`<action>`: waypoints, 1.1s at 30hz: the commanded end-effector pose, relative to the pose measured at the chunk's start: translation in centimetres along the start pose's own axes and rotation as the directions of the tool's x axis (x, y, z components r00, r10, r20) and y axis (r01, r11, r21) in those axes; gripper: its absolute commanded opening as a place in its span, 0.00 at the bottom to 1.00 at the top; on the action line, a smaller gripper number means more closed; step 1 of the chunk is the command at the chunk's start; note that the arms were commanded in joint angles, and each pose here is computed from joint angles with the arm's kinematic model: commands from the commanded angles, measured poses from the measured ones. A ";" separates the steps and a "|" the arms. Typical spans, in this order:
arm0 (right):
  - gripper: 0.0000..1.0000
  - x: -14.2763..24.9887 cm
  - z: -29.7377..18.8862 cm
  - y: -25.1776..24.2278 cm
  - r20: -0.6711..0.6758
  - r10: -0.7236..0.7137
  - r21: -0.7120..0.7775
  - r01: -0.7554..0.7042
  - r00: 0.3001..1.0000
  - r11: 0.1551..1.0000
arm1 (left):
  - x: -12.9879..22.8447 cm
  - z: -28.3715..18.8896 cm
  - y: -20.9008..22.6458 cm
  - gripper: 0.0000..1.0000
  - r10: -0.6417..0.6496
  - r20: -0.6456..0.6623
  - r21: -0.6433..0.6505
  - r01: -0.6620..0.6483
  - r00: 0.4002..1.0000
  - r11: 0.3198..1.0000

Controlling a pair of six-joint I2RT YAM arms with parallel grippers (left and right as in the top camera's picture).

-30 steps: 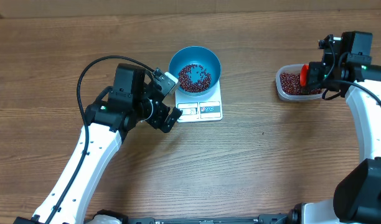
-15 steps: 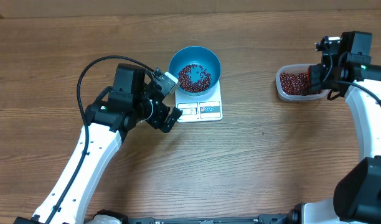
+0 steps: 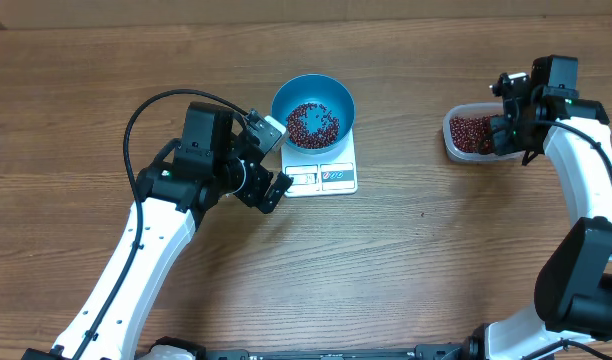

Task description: Scoop item into bowl and weigh 150g on scale

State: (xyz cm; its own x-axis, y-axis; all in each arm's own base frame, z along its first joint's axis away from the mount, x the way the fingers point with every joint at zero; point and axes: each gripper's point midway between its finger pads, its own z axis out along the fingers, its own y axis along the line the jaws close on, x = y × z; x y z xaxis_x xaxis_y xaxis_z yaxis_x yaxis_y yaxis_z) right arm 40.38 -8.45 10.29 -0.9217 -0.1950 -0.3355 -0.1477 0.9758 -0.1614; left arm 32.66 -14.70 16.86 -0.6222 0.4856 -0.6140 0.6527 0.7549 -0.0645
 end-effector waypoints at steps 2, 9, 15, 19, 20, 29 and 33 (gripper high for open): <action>0.04 0.6 0.5 1.6 -0.013 -0.002 -0.090 0.001 1.000 0.996 | -0.3 -0.4 -0.6 1.00 0.032 0.019 0.016 -0.032 0.999 0.999; 0.04 0.0 0.4 3.9 0.022 0.052 -0.218 -0.046 0.998 0.975 | -0.3 -0.4 -0.6 1.00 0.032 0.019 0.016 -0.032 0.999 0.999; 0.04 0.0 0.4 4.0 0.010 0.094 -0.226 -0.089 0.996 0.970 | -0.3 -0.4 -0.6 1.00 0.032 0.019 0.016 -0.032 0.999 0.999; 0.04 0.1 0.7 4.0 0.005 0.094 -0.227 -0.091 0.996 0.970 | -0.3 -0.4 -0.6 1.00 0.032 0.019 0.016 -0.032 0.999 0.999; 0.04 0.1 0.8 4.0 0.004 0.094 -0.227 -0.091 0.996 0.970 | -0.3 -0.4 -0.6 1.00 0.032 0.019 0.016 -0.032 0.999 0.999; 0.04 0.1 1.4 5.0 -0.009 0.110 -0.283 -0.108 0.994 0.953 | -0.3 -0.4 -0.6 1.00 0.032 0.019 0.016 -0.032 0.999 0.999; 0.04 0.1 1.4 5.2 -0.019 0.146 -0.294 -0.145 0.989 0.945 | -0.3 -0.4 -0.6 1.00 0.032 0.019 0.016 -0.032 0.999 0.999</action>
State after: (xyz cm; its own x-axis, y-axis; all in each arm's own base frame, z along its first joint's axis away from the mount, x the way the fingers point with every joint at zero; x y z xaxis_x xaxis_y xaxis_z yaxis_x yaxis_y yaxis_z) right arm 40.17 -4.32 8.91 -0.9309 -0.0864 -0.3548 -0.1322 0.9854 0.1069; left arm 32.66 -14.70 16.86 -0.6222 0.4856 -0.6140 0.6527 0.7549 -0.0645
